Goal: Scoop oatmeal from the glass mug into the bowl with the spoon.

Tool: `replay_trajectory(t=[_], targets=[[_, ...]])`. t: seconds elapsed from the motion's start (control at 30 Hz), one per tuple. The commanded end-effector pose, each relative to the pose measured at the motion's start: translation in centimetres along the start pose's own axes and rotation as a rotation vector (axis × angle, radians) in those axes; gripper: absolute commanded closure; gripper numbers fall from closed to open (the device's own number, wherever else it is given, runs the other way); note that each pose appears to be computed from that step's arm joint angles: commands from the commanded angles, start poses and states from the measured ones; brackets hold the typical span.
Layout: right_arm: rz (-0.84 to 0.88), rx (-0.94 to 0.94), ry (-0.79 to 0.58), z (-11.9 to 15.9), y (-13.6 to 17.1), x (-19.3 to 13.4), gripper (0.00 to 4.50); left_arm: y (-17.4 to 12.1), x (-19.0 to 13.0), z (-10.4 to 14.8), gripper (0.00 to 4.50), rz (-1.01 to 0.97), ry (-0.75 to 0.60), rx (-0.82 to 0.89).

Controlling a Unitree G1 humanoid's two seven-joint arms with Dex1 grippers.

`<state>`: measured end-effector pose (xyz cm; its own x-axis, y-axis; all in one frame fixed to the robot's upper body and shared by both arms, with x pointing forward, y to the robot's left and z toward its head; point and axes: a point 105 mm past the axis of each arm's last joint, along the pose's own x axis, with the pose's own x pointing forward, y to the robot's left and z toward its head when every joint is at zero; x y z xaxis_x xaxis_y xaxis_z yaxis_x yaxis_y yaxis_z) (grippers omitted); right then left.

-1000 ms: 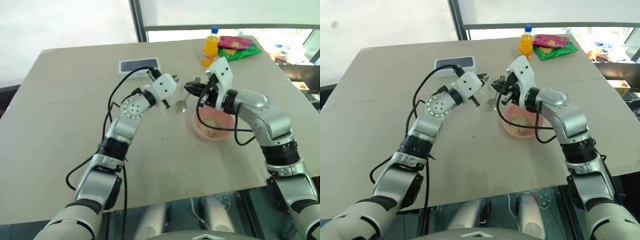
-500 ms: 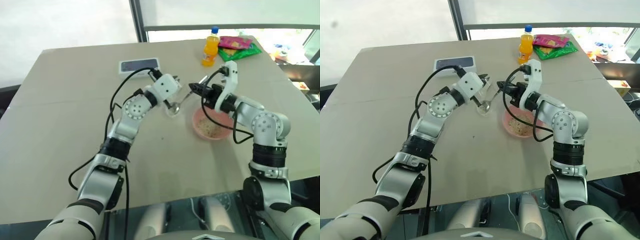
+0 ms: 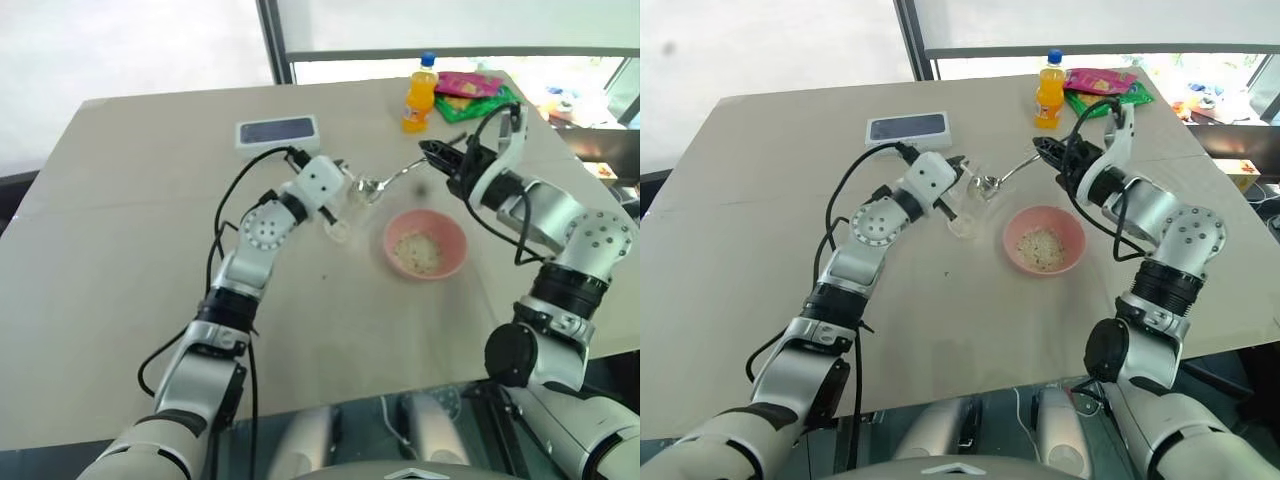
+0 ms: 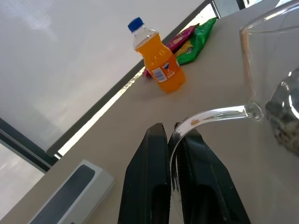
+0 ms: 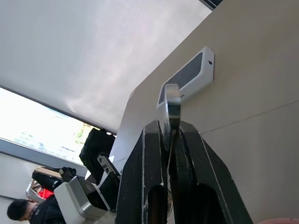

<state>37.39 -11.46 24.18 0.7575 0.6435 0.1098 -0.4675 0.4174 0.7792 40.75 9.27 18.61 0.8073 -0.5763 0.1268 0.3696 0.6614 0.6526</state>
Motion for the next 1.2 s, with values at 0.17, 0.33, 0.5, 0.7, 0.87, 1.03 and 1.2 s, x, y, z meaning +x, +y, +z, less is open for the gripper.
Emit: replay_trajectory(t=[0.17, 0.33, 0.5, 0.7, 0.87, 1.03, 1.2], targets=[[0.099, 0.044, -0.063, 2.0, 2.5, -1.2, 4.5, 0.1, -0.5, 1.7, 4.43, 0.042, -0.097, -0.026], [0.079, 0.088, -0.07, 2.1, 2.0, -2.0, 4.5, -0.4, -0.5, 1.8, 4.43, 0.041, -0.104, -0.028], [0.04, 0.111, -0.068, 2.1, 1.4, -2.5, 4.5, -0.4, -0.5, 1.9, 4.43, 0.048, -0.111, -0.027], [0.02, 0.133, -0.079, 2.2, 1.1, -2.7, 4.5, -0.4, -0.4, 2.0, 4.43, 0.05, -0.116, -0.028], [-0.023, 0.14, -0.097, 2.4, 0.0, -3.3, 4.5, -0.5, -0.4, 1.9, 4.43, 0.05, -0.117, -0.031], [-0.041, 0.143, -0.109, 2.5, -0.5, -3.7, 4.5, -0.7, -0.4, 1.9, 4.43, 0.045, -0.117, -0.032], [-0.033, 0.138, -0.14, 3.5, -0.2, -4.5, 4.5, -0.7, -0.6, 1.6, 4.43, 0.045, -0.111, -0.032]])
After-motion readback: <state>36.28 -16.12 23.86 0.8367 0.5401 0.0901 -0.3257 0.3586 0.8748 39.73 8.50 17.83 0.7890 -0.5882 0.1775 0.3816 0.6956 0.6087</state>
